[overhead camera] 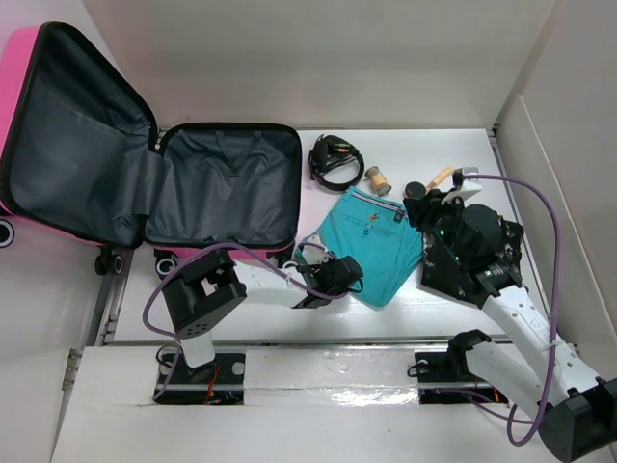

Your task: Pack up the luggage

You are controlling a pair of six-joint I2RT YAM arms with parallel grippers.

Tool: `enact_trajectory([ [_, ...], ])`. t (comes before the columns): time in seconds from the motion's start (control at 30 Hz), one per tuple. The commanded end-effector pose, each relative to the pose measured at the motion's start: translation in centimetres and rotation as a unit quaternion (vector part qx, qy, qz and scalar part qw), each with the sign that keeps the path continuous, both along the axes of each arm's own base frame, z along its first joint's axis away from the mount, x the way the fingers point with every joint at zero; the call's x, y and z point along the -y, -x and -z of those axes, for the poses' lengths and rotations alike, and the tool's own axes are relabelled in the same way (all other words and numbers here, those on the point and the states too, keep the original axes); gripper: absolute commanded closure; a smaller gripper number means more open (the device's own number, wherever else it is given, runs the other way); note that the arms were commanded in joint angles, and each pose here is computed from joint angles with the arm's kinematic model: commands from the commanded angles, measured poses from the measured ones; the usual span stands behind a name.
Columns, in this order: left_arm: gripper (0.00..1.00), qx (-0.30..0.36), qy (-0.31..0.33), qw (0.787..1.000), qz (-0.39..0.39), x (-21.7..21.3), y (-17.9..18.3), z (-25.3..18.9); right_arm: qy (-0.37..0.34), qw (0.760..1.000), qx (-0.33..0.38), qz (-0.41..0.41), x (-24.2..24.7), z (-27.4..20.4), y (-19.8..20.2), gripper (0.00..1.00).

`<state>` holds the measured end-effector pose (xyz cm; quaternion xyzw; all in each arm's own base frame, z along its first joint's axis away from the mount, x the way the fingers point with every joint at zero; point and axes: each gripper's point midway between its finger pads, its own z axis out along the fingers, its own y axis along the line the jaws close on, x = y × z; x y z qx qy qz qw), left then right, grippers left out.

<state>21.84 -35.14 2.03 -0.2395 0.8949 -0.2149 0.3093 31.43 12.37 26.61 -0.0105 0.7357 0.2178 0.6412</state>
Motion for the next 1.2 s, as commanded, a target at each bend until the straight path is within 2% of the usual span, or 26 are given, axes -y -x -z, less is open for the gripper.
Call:
enact_trajectory([
  [0.0,0.84,-0.013,-0.083,0.996,-0.018,-4.9,0.6,3.2,-0.016,0.999,0.050,-0.006,0.0,-3.6,0.1,0.63],
  [0.17,1.00,0.044,-0.088,0.995,0.007,-5.6,-0.6,1.2,-0.017,0.998,0.053,-0.006,0.0,-3.9,0.2,0.66],
  [0.27,1.00,0.082,-0.097,0.991,0.030,-5.7,-1.6,-0.7,-0.018,0.998,0.057,-0.006,0.0,-4.1,0.4,0.66],
  [0.4,1.00,0.158,-0.152,0.968,0.119,-3.7,-3.4,-5.8,-0.020,0.998,0.061,-0.002,0.2,-4.3,0.5,0.66],
  [0.57,1.00,0.207,-0.170,0.944,0.193,-1.8,-4.7,-12.3,-0.021,0.998,0.063,0.004,0.5,-4.3,0.5,0.66],
  [0.73,1.00,0.251,-0.108,0.926,0.262,-1.3,-7.1,-18.9,-0.024,0.998,0.063,0.003,0.4,-4.4,0.6,0.66],
  [0.8,1.00,0.274,-0.103,0.911,0.290,-1.4,-8.1,-21.1,-0.027,0.997,0.065,0.003,0.4,-4.6,0.7,0.65],
  [0.87,1.00,0.270,-0.088,0.902,0.326,-1.0,-9.0,-21.8,-0.028,0.997,0.067,0.003,0.5,-4.7,0.8,0.65],
  [0.9,1.00,0.284,-0.082,0.896,0.332,-0.4,-9.6,-24.0,-0.030,0.997,0.067,0.002,0.4,-4.7,0.8,0.65],
  [0.97,1.00,0.258,-0.118,0.895,0.344,-0.2,-10.5,-23.0,-0.029,0.997,0.066,0.000,0.4,-4.7,0.8,0.65],
  [1.0,1.00,0.279,-0.126,0.890,0.339,-0.1,-11.6,-25.5,-0.029,0.997,0.066,-0.001,0.3,-4.7,0.8,0.65],
  [1.07,1.00,0.273,-0.126,0.882,0.362,0.6,-11.9,-25.9,-0.030,0.997,0.067,-0.001,0.3,-4.7,0.8,0.65],
  [1.1,1.00,0.302,-0.124,0.872,0.365,1.1,-12.4,-28.8,-0.031,0.997,0.068,-0.003,0.3,-4.7,0.9,0.65],
  [1.17,1.00,0.283,-0.148,0.867,0.383,1.4,-12.9,-28.4,-0.031,0.997,0.068,-0.006,0.2,-4.8,0.9,0.65],
])
